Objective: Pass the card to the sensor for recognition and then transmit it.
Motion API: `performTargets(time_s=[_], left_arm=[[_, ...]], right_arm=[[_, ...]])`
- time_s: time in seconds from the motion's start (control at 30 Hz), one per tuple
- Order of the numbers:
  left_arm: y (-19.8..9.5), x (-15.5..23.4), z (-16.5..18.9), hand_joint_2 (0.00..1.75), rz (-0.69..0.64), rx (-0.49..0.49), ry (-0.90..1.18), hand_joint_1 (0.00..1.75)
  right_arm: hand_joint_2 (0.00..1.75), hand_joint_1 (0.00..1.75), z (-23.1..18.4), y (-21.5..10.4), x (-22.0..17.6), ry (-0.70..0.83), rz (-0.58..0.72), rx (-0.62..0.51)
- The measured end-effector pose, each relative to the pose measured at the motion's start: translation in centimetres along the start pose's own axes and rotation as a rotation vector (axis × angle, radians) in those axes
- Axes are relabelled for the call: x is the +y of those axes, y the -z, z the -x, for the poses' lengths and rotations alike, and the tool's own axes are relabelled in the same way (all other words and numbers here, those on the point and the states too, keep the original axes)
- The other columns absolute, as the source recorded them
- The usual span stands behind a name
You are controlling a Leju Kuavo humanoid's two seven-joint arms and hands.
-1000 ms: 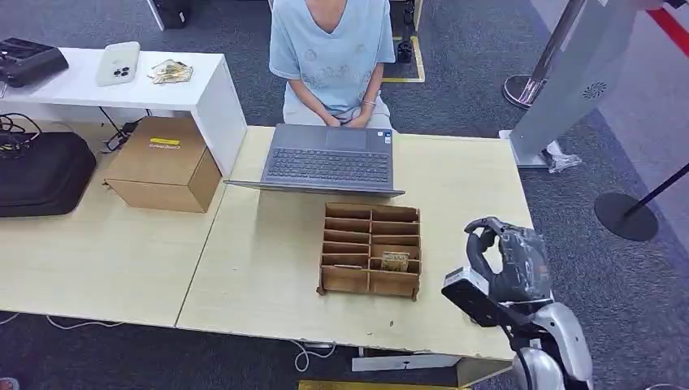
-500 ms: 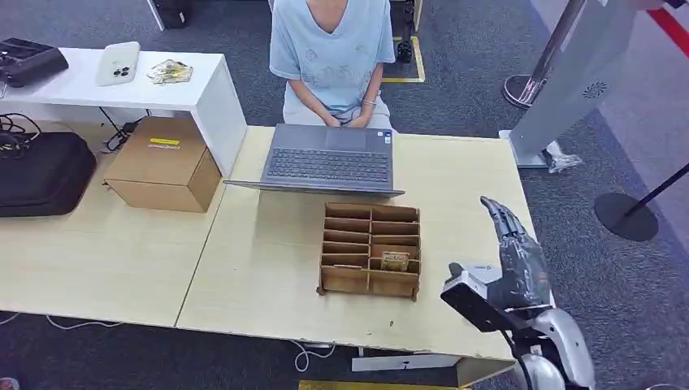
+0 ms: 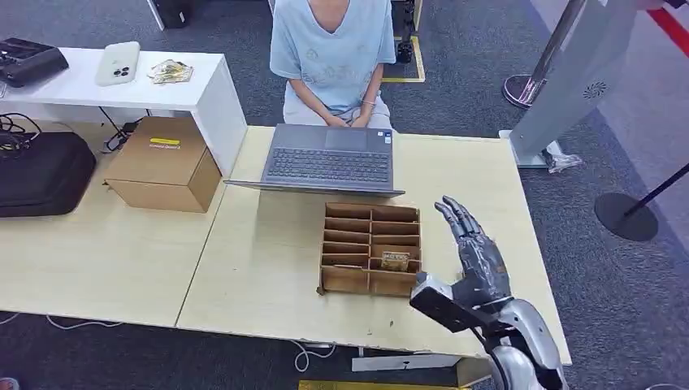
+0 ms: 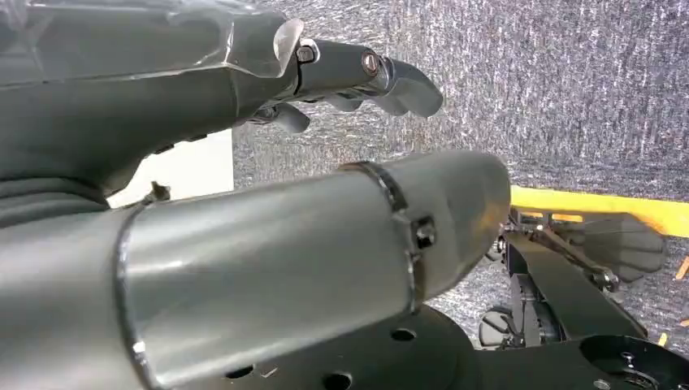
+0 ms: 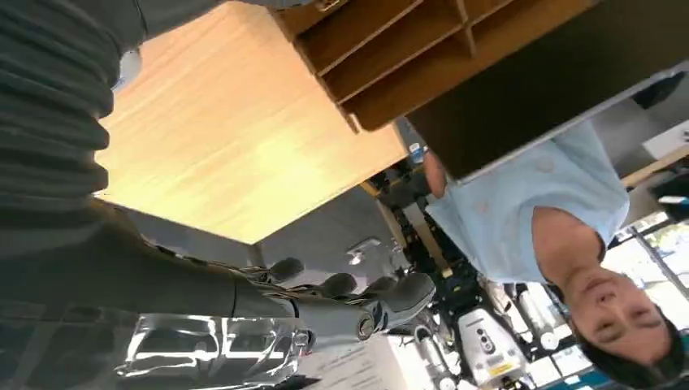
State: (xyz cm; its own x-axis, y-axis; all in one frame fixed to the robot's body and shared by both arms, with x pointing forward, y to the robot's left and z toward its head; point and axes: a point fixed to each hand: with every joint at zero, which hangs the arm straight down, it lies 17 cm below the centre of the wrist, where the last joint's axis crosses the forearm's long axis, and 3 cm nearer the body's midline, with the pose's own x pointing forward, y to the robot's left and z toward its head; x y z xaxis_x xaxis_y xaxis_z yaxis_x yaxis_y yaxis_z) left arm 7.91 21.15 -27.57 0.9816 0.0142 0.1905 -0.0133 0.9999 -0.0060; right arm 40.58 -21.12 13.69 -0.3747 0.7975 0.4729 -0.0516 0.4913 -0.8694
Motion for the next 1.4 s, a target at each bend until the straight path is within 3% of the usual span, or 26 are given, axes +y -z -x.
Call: performTargets(time_s=[0.27,0.6,0.63,1.3,1.4], left_arm=[[0.0,0.2,0.1,0.0,-0.008,0.006,0.002,0.0],[0.0,0.2,0.1,0.0,-0.01,0.006,0.003,0.0],[0.0,0.2,0.1,0.0,-0.01,0.006,0.003,0.0],[0.0,0.3,0.4,0.0,-0.01,0.015,0.024,0.0],[0.0,0.3,0.4,0.0,-0.01,0.016,0.025,0.0]], right_arm=[[1.75,0.0,1.3,0.4,2.9,0.047,-0.064,0.033],[1.75,0.0,3.1,-0.1,3.6,0.034,-0.067,0.092],[1.75,0.09,3.3,-0.2,3.7,0.034,-0.068,0.099],[1.75,0.14,4.5,-2.0,5.5,0.008,-0.112,0.158],[1.75,0.26,4.8,-1.8,5.3,-0.023,-0.099,0.171]])
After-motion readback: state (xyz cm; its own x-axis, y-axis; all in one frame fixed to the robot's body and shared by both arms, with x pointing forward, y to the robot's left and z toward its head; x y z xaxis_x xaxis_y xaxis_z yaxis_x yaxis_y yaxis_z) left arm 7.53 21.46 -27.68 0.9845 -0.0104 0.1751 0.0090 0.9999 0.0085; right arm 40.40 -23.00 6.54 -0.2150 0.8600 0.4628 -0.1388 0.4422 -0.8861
